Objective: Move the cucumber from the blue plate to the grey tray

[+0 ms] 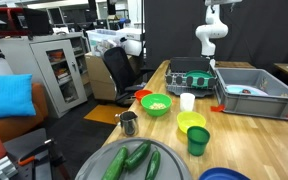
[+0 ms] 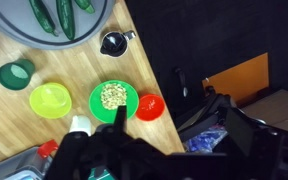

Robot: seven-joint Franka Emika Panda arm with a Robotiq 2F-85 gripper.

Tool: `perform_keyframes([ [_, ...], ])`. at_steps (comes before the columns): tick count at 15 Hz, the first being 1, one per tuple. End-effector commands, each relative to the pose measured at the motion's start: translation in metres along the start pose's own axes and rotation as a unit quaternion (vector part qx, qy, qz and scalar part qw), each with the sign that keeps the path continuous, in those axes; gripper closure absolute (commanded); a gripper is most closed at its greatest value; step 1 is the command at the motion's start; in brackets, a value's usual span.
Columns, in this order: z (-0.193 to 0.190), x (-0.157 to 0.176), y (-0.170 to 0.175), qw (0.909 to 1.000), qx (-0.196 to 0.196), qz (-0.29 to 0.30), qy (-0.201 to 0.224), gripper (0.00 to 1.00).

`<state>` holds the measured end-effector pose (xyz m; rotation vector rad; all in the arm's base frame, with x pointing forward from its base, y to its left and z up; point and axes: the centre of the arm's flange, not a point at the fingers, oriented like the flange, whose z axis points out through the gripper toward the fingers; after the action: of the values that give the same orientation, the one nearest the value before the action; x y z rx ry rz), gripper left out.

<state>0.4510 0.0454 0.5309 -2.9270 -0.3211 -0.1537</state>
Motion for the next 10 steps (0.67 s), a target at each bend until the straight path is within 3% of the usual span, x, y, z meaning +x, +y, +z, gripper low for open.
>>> perform_keyframes([
  [1, 0.018, -0.006, 0.031, 0.9964, -0.024, 0.08, 0.012, 0.0],
  [4, 0.041, -0.025, 0.064, 0.9859, -0.029, 0.164, -0.007, 0.0],
  [7, 0.062, -0.047, 0.084, 0.9736, -0.009, 0.222, -0.051, 0.0],
  [9, 0.063, -0.056, 0.087, 0.9702, -0.012, 0.237, -0.049, 0.0],
  [10, 0.066, -0.049, 0.088, 0.9744, -0.015, 0.218, -0.053, 0.0],
])
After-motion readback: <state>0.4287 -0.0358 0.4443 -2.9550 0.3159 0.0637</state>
